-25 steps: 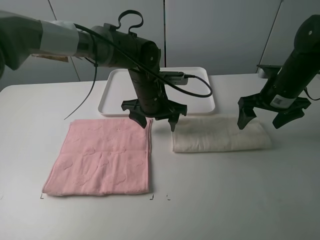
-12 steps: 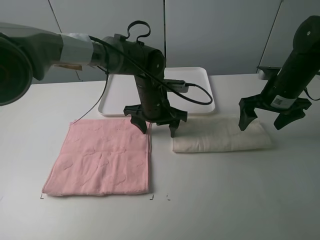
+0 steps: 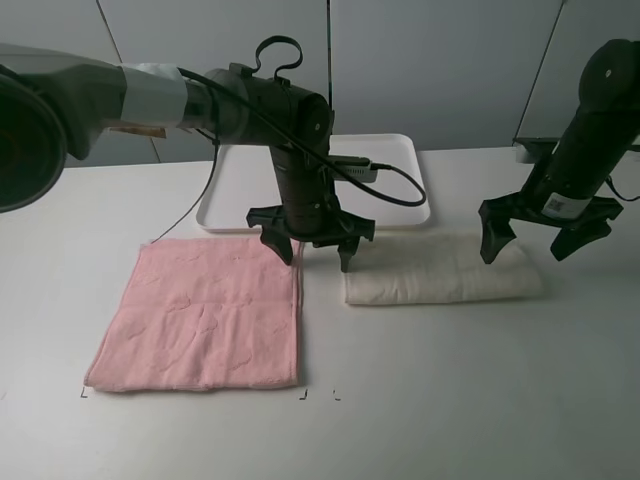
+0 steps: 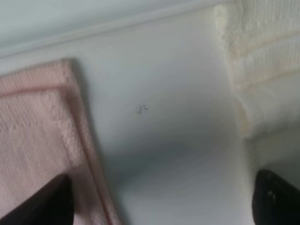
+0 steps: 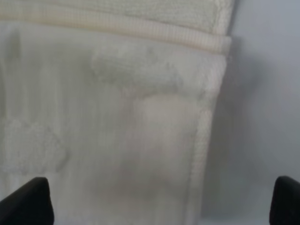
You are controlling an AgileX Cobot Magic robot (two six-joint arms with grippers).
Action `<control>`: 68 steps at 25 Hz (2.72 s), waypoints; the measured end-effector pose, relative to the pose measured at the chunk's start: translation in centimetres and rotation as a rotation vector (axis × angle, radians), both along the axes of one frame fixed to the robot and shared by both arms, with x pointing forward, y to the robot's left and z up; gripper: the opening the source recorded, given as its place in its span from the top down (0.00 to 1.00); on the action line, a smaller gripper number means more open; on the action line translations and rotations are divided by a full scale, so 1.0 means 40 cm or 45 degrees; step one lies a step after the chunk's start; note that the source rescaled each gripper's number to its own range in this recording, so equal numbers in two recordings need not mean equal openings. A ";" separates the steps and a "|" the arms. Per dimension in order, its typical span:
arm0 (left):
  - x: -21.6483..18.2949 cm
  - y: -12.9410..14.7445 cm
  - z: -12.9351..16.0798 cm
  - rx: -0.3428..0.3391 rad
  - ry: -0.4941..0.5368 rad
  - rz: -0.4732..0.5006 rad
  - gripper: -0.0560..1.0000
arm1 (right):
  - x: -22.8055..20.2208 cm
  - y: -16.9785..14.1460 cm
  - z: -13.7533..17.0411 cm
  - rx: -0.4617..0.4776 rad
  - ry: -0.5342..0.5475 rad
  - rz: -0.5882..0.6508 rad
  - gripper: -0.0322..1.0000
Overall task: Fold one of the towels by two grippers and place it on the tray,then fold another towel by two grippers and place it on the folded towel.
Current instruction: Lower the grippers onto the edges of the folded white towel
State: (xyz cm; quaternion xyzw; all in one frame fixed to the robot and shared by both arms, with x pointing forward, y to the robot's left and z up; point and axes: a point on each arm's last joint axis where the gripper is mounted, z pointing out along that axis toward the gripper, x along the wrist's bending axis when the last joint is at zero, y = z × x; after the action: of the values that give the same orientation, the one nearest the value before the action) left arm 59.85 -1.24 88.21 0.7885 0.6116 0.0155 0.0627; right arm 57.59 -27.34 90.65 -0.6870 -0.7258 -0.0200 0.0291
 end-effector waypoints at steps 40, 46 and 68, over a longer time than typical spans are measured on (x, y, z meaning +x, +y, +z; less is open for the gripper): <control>0.007 -0.029 -0.018 0.027 0.029 -0.032 0.06 | 0.040 -0.003 0.032 -0.004 0.006 -0.011 0.00; 0.006 -0.028 -0.018 0.033 0.032 -0.033 0.06 | 0.059 -0.047 0.012 0.012 0.103 -0.083 0.00; 0.006 -0.028 -0.019 0.036 0.034 -0.047 0.06 | 0.077 -0.017 -0.064 0.006 0.104 -0.044 0.00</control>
State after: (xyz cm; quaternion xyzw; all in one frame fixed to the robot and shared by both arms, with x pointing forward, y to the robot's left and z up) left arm 60.07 -2.35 87.47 0.8005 0.5976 0.0126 0.0437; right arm 60.66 -28.01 88.08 -0.6996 -0.7120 0.0059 0.0600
